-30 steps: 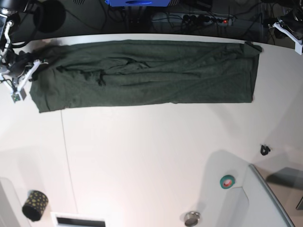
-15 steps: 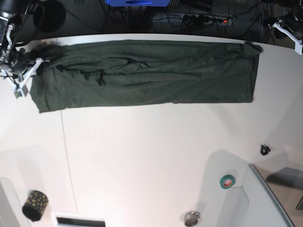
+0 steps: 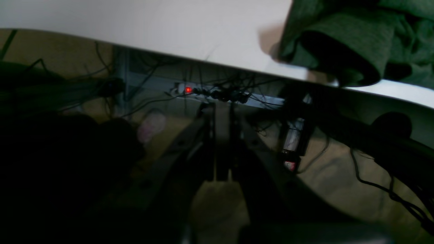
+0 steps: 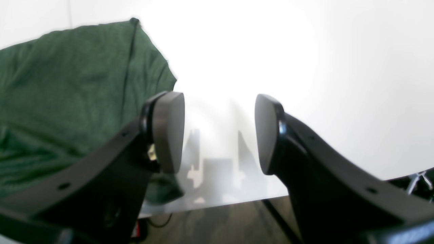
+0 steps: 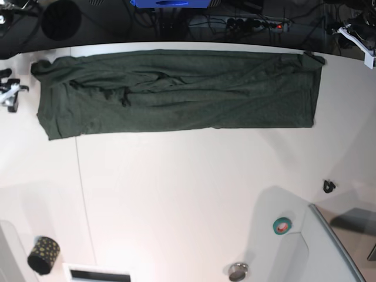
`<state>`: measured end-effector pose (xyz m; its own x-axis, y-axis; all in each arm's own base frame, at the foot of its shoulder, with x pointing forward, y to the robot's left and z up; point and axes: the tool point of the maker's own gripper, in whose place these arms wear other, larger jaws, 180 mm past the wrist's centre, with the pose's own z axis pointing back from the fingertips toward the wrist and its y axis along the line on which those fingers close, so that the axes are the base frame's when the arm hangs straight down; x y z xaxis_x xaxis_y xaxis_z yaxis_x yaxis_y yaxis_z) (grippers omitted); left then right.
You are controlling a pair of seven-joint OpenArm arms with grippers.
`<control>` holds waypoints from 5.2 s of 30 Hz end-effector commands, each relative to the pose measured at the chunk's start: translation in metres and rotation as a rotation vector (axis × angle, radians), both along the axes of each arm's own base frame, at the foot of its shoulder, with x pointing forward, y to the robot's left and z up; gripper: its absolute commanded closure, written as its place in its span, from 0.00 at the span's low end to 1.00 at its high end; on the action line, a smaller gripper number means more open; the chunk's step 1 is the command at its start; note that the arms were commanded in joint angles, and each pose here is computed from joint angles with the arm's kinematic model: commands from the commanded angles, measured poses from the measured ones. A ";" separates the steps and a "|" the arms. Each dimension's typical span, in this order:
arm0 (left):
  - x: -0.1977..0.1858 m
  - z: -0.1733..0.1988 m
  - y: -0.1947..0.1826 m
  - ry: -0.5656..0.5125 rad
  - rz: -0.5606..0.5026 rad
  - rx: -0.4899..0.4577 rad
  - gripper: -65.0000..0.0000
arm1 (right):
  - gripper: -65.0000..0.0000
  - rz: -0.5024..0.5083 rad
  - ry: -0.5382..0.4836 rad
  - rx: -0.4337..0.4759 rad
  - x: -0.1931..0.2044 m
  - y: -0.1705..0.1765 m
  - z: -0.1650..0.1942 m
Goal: Layout the t-shirt on the table in an organized manner, then fold the t-shirt properly
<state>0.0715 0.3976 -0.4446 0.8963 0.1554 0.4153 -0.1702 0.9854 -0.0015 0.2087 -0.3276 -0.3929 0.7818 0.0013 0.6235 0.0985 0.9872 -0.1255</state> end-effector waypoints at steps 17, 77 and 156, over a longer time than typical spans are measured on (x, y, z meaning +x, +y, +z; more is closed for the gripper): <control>0.049 0.013 0.020 -0.146 0.206 -0.058 0.00 | 0.53 0.050 0.070 0.087 -0.022 0.019 -0.033; 0.025 -0.002 -0.072 -0.180 0.049 -0.102 0.62 | 0.53 0.227 0.121 0.113 -0.037 0.083 -0.040; 0.090 0.000 -0.081 -0.295 0.047 -0.157 1.00 | 0.53 0.225 0.139 0.115 -0.039 0.079 -0.045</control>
<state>0.1561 0.3095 -0.4544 0.7492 0.2937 0.5937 -0.1989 0.9547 -0.2214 0.1627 -0.2447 -0.4453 0.8654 0.1110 0.4887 -0.1303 0.9915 0.0056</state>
